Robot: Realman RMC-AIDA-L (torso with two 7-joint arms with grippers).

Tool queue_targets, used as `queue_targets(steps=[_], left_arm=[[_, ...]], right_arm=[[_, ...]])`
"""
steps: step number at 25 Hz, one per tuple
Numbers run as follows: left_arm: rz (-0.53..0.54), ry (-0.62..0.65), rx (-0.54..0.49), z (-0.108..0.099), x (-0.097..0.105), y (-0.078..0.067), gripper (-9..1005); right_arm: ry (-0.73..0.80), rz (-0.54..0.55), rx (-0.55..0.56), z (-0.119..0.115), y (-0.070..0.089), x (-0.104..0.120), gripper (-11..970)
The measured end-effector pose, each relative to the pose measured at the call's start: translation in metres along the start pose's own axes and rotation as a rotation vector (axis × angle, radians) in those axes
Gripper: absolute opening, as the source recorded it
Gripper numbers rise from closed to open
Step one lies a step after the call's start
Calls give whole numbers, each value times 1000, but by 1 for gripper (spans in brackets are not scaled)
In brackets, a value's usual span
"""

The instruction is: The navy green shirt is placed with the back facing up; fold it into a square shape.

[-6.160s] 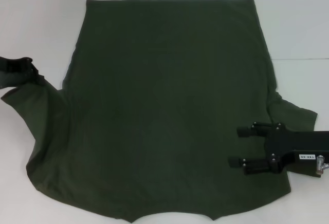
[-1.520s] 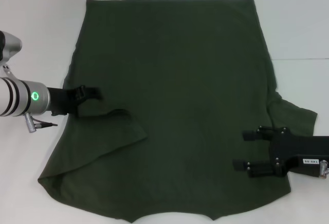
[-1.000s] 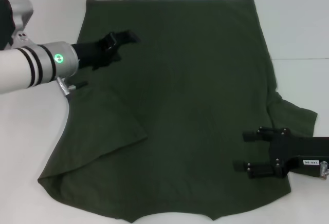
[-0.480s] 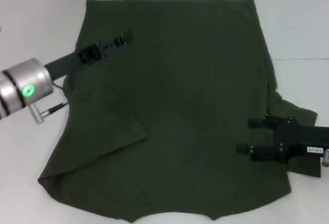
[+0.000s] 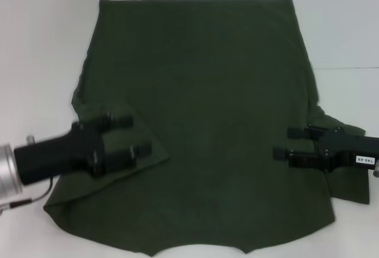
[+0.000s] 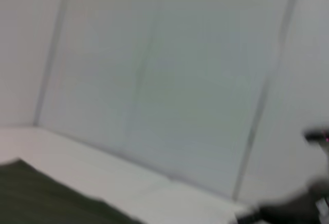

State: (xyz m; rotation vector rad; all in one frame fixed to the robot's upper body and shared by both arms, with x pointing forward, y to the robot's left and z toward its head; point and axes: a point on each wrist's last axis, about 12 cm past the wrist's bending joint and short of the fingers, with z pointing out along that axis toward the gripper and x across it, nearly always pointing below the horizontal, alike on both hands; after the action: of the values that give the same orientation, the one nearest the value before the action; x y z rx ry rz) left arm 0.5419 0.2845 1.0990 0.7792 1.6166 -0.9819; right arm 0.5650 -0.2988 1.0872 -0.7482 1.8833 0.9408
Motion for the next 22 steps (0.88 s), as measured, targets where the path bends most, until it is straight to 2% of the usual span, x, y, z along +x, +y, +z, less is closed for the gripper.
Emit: queue_targets(steps=[4,8,9,10,11,13,14,15,17,19,22], left_arm=[[59,66,6,-10,21,-11,808],[88,35,-15,-16,31,-17,810],[87,30,-11,-16,31,-19,810],[86,26,-5,-15,32,-20,811],[83,23,0,-14,32,-21,811],[77,19,8,-13,34,-23,812],[75,17,10,-13,34,-23,812],[73,14,10,-13,35,-24,812],[74,11,6,-14,37,-25,812],[80,10,5,-14,38,-26,812],[92,8,3,-14,39,-28,813]], right_arm=[[0,39,-1,0,0,0,880],[-4,134,-8,-1,-1,-9,880],[-2,187,-7,-2,-3,-15,880],[15,291,-6,-5,-7,-28,880],[15,291,-6,-5,-7,-28,880],[52,408,7,-12,-13,-40,881],[88,519,29,-19,-18,-48,881],[88,519,29,-19,-18,-48,881],[123,646,58,-31,-23,-53,881],[134,678,66,-35,-24,-53,881],[163,775,131,-55,-29,-44,881]])
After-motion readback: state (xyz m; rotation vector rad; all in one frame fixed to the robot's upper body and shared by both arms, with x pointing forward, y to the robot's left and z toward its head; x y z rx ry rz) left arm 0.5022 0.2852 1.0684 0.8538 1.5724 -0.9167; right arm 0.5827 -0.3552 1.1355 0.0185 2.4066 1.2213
